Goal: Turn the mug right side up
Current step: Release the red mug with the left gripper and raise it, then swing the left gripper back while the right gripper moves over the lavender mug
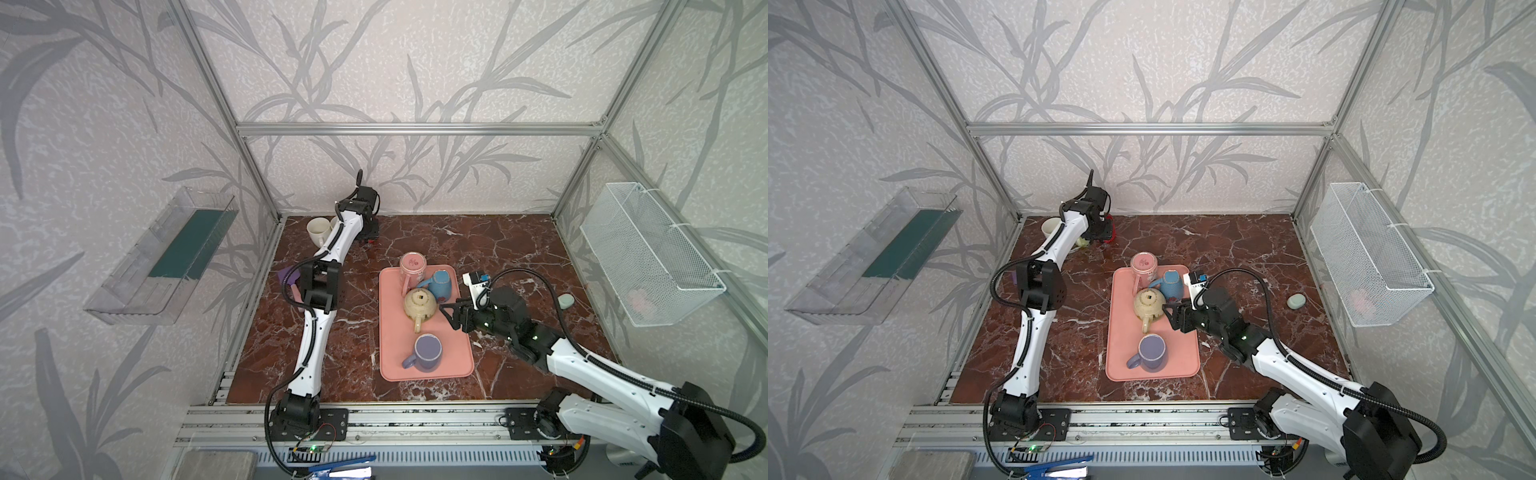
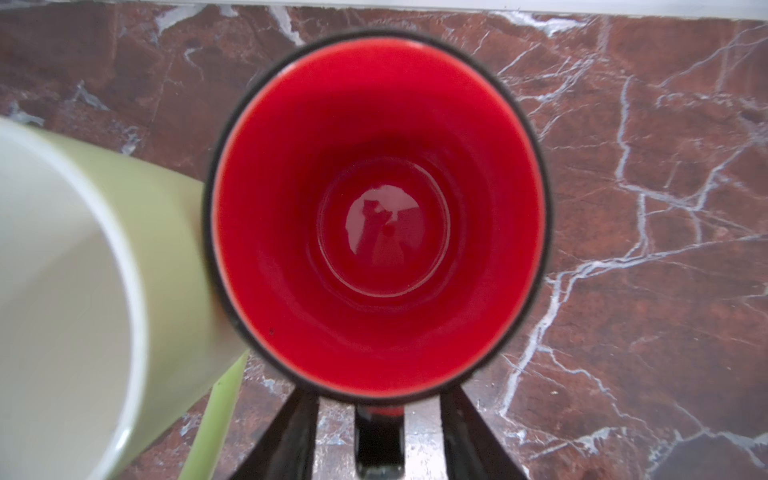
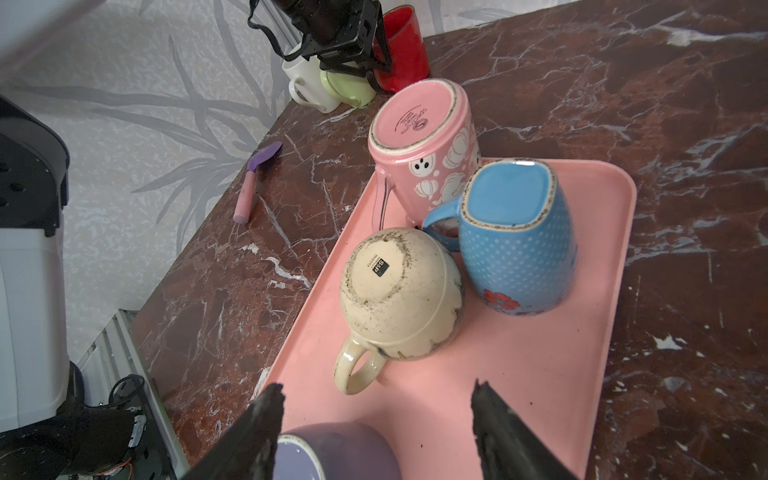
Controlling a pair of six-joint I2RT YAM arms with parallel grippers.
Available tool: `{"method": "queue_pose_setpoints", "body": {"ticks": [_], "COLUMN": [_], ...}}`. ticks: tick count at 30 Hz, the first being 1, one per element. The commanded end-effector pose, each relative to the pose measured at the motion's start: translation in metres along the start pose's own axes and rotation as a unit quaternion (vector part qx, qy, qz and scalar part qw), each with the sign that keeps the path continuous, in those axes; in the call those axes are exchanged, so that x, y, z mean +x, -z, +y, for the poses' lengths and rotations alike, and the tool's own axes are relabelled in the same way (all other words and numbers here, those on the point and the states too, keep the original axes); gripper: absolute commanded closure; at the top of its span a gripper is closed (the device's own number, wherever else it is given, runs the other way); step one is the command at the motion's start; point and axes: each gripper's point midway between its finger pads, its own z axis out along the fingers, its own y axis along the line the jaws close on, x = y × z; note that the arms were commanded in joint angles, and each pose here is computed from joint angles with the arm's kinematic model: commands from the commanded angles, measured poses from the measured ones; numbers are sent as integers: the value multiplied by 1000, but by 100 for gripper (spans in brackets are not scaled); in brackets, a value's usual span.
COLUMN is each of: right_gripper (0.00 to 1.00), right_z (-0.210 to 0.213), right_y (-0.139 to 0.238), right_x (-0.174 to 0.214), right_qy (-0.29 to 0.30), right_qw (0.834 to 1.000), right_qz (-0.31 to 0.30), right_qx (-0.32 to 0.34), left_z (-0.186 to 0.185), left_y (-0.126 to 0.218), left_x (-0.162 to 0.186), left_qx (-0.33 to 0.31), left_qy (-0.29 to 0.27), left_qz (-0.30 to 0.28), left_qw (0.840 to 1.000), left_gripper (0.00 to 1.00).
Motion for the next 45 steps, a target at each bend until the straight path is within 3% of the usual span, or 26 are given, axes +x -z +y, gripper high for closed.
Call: {"method": "queue_pose_setpoints", "body": {"ticks": [1, 4, 12, 21, 34, 45], "right_gripper": [29, 29, 28, 28, 28, 28], "right_z": [6, 9, 18, 31, 28, 19], "right_y": [7, 11, 24, 41, 81, 86], "right_x": [-9, -13, -23, -32, -8, 6], "right_qy": [1, 4, 17, 28, 6, 3], "right_qw": [1000, 1000, 1000, 999, 1000, 999], "right_qz": [-16, -20, -18, -6, 17, 44], "right_qx": [-12, -15, -19, -28, -25, -1], "left_z": [-12, -19, -50, -83, -96, -104], "left_y": [63, 88, 155, 203, 212, 177], "left_x": [-23, -25, 0, 74, 172, 184], "left_qx": [38, 50, 57, 61, 132, 113], "left_qy": [-7, -11, -70, -138, -145, -154], "left_qz": [-41, -51, -65, -47, -66, -64], "left_qw": [998, 997, 994, 987, 978, 980], "left_gripper": [43, 34, 32, 28, 34, 41]}}
